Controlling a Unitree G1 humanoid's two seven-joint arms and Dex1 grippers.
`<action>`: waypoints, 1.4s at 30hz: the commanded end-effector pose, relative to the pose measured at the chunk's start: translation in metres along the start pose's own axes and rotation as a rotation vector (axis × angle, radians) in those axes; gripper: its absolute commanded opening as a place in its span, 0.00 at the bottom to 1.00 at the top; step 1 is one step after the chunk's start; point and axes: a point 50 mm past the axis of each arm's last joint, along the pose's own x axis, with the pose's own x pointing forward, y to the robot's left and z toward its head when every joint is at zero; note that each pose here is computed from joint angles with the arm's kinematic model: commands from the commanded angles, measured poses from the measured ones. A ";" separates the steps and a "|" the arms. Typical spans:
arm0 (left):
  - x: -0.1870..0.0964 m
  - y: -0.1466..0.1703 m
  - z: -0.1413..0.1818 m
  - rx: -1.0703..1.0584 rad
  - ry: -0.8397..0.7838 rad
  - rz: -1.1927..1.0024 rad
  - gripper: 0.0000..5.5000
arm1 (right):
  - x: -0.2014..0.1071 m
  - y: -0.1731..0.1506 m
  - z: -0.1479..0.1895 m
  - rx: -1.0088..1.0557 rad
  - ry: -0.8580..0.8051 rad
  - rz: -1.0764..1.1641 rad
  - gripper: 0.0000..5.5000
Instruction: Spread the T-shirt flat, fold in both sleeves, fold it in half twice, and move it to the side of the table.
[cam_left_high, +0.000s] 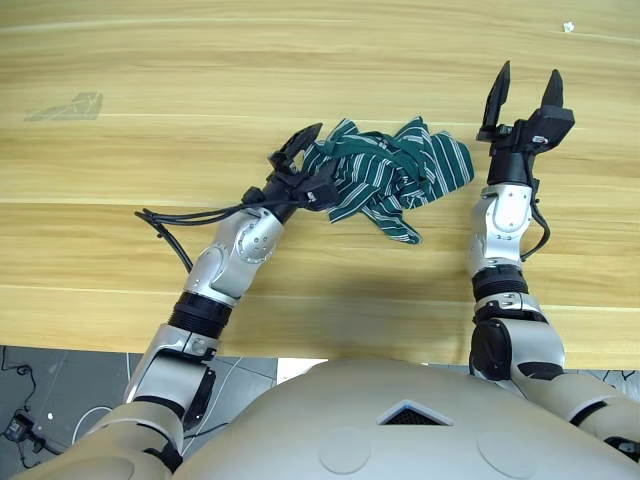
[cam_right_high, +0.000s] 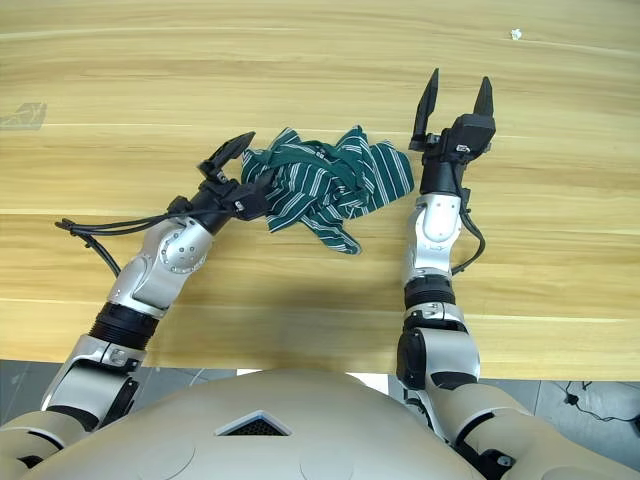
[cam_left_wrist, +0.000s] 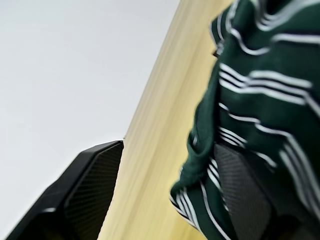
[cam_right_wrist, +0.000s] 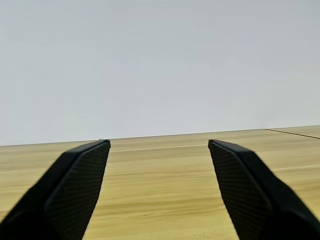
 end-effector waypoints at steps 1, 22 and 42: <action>0.007 0.002 0.000 0.017 0.000 -0.001 0.61 | 0.003 0.004 0.001 0.008 -0.005 0.010 0.67; 0.014 -0.002 -0.016 0.032 0.010 -0.028 0.21 | 0.005 0.012 -0.002 0.012 0.004 0.025 0.67; -0.001 0.037 0.013 0.000 -0.123 0.054 0.00 | -0.023 0.024 0.025 0.034 -0.101 0.578 0.67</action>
